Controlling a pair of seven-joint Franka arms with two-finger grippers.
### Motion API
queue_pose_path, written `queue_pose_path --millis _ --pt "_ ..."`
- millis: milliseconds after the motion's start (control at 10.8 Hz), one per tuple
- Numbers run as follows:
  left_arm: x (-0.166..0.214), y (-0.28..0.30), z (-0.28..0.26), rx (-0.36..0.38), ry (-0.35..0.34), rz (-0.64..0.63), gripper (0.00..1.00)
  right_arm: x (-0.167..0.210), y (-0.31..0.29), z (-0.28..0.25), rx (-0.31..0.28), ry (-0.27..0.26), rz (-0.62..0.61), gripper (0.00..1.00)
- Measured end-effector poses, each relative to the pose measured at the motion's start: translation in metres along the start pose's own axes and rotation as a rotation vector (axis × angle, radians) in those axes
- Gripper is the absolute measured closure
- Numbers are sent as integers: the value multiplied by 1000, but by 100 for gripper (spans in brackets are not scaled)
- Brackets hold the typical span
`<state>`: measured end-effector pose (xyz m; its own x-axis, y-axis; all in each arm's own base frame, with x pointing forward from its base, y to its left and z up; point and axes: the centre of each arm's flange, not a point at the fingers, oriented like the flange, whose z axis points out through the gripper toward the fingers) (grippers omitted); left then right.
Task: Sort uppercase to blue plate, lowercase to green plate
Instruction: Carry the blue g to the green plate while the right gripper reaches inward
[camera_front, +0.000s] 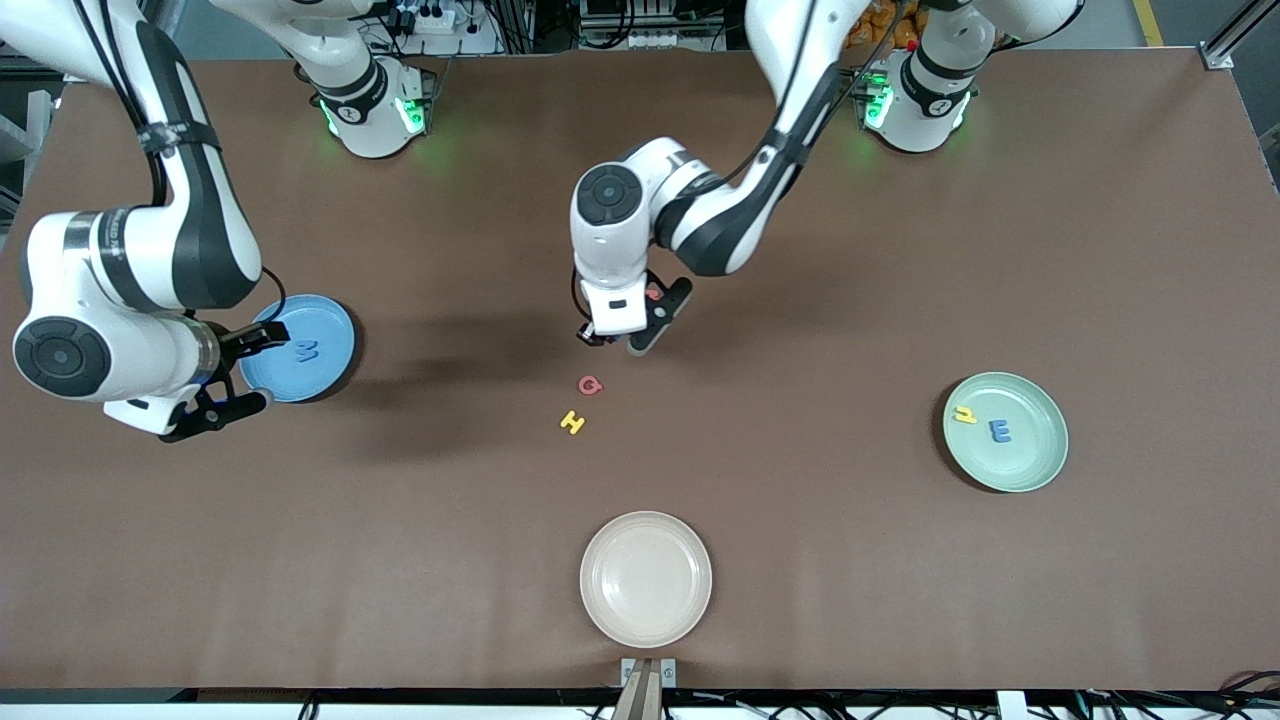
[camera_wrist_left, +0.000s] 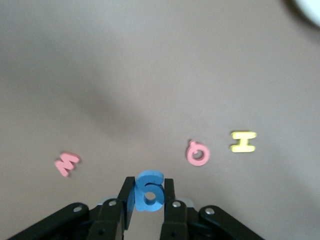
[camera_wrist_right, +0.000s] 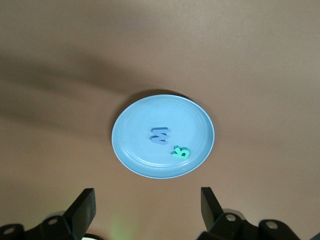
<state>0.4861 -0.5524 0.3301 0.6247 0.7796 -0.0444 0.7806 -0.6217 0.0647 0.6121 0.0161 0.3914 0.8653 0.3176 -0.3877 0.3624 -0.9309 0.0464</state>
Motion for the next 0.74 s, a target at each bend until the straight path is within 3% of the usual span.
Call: queue_pose_path --millis 370,648,740 --pt "97 -13 -105 46 -26 146 73 -12 -8 -50 -6 32 39 6" --pt "167 -38 -168 69 -57 353 73 -10 -73 -85 5 55 112 6" --pt "192 -51 -182 90 -77 443 73 -9 -95 -91 41 65 143 6"
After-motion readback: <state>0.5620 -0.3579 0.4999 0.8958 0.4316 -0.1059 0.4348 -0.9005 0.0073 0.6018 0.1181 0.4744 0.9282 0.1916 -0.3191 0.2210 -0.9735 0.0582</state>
